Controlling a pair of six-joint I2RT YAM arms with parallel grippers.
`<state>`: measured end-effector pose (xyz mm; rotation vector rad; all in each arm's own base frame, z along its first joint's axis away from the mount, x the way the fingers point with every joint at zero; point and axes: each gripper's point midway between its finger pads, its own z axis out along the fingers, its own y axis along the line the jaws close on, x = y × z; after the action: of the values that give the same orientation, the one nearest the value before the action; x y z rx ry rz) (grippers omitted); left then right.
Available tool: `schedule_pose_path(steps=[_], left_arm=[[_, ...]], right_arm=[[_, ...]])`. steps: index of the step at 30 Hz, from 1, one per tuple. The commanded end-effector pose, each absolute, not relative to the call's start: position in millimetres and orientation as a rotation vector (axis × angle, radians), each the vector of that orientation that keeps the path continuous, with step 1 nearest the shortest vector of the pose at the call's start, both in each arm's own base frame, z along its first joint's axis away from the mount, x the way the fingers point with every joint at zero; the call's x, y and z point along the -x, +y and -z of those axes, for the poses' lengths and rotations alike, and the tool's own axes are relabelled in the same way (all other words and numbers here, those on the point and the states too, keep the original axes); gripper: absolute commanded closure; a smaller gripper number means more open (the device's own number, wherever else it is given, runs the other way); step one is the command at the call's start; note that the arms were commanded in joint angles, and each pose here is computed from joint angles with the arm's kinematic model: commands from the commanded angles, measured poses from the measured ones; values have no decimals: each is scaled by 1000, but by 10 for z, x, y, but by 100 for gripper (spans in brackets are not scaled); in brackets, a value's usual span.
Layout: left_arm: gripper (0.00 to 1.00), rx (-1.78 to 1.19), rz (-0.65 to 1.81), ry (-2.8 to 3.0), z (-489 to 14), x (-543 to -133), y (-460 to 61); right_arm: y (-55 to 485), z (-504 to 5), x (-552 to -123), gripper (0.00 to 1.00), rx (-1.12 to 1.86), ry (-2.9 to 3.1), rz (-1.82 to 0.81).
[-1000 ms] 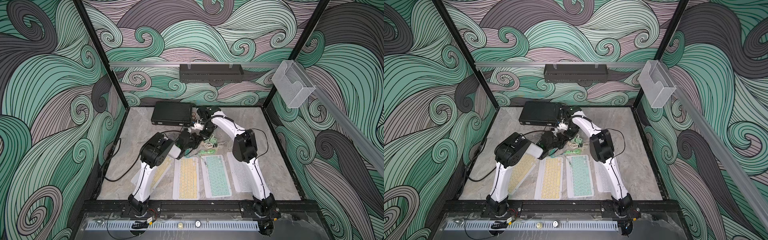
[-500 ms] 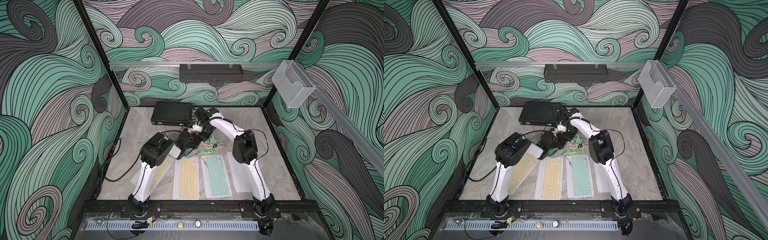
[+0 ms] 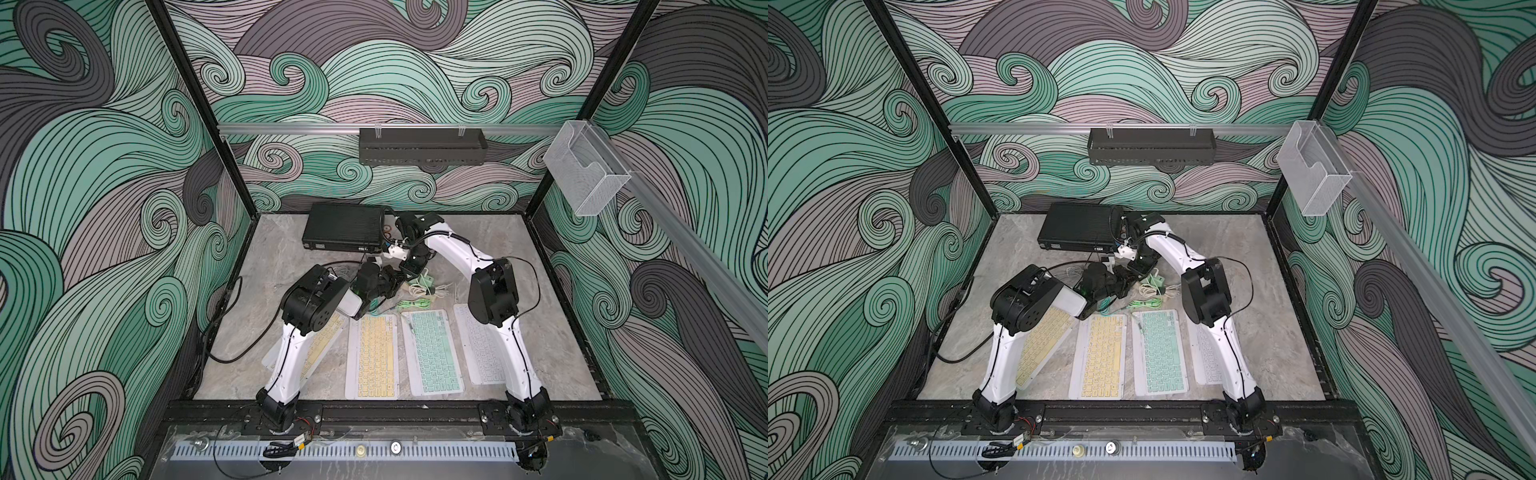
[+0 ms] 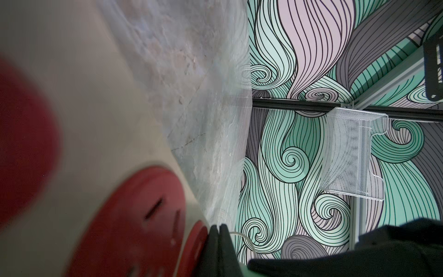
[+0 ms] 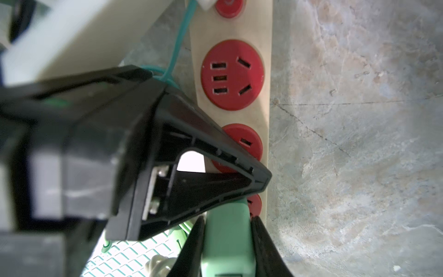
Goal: Unplug the wireless keyboard
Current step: Remove the plug from the socket.
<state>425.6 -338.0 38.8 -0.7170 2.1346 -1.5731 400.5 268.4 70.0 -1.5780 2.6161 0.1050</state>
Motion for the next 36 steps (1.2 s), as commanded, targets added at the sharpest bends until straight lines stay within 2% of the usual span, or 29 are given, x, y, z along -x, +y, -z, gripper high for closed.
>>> schedule_pose_path(steps=[1,7,16,22,30,32,36], left_arm=[[100,973,1290,2461,716,-3825,-3066],[100,968,1287,2461,714,-3825,-3063],[100,969,1284,2464,719,-3818,-3059],[100,970,1281,2466,723,-3815,-3060],[100,996,1254,2484,779,-3789,-3029],[100,994,1253,2484,774,-3790,-3029],[100,991,1250,2487,776,-3788,-3030]], right_arm=[[2753,-1096,-4279,100,1540,2434,94],[2868,-1167,-4211,100,1552,2403,8],[3006,-1181,-4101,100,1465,2453,-368],[2971,-1199,-4151,100,1459,2453,-289],[2820,-1241,-4308,100,1558,2318,231],[2837,-1270,-4312,100,1559,2290,241],[2920,-1287,-4222,100,1559,2299,68]])
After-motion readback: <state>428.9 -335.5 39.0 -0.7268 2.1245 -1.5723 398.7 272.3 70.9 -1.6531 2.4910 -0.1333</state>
